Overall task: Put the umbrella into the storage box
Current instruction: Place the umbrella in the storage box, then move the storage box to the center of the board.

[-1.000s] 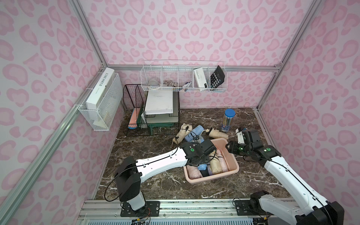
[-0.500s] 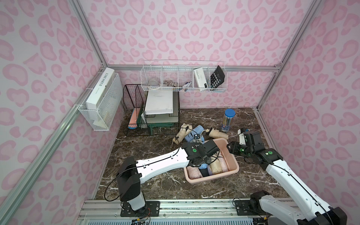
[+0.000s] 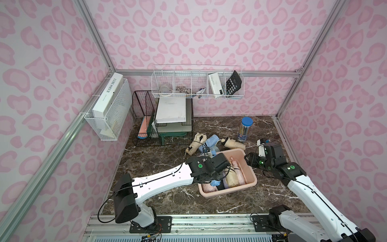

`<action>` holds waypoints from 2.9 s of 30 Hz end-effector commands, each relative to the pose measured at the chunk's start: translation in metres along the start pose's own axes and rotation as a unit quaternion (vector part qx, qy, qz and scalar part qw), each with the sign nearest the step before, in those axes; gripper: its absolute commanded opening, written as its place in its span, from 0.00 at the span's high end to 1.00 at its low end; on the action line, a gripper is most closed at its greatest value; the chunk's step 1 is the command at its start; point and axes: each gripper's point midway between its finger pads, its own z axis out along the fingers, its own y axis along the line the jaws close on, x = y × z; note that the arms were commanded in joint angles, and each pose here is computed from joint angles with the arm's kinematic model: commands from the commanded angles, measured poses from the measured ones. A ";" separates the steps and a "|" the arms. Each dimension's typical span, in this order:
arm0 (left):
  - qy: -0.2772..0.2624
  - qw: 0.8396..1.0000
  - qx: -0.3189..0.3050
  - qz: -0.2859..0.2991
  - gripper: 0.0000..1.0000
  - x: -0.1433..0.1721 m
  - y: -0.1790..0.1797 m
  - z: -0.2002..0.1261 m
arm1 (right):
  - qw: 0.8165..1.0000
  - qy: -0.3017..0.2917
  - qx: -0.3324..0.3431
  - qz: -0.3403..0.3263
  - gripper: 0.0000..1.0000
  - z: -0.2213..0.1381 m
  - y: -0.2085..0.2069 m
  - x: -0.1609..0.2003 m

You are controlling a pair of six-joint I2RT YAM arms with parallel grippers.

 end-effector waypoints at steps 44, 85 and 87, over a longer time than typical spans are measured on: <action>-0.085 0.994 -0.069 -0.032 0.20 -0.025 0.033 -0.027 | 0.998 -0.034 -0.022 -0.041 0.38 -0.006 0.021 -0.033; 0.038 0.979 -0.181 0.083 0.85 -0.025 0.161 -0.002 | 0.990 -0.002 -0.047 -0.132 0.38 0.047 0.047 -0.063; 0.038 0.976 -0.195 0.092 0.88 -0.022 0.173 -0.008 | 0.989 -0.008 -0.050 -0.140 0.38 0.051 0.051 -0.070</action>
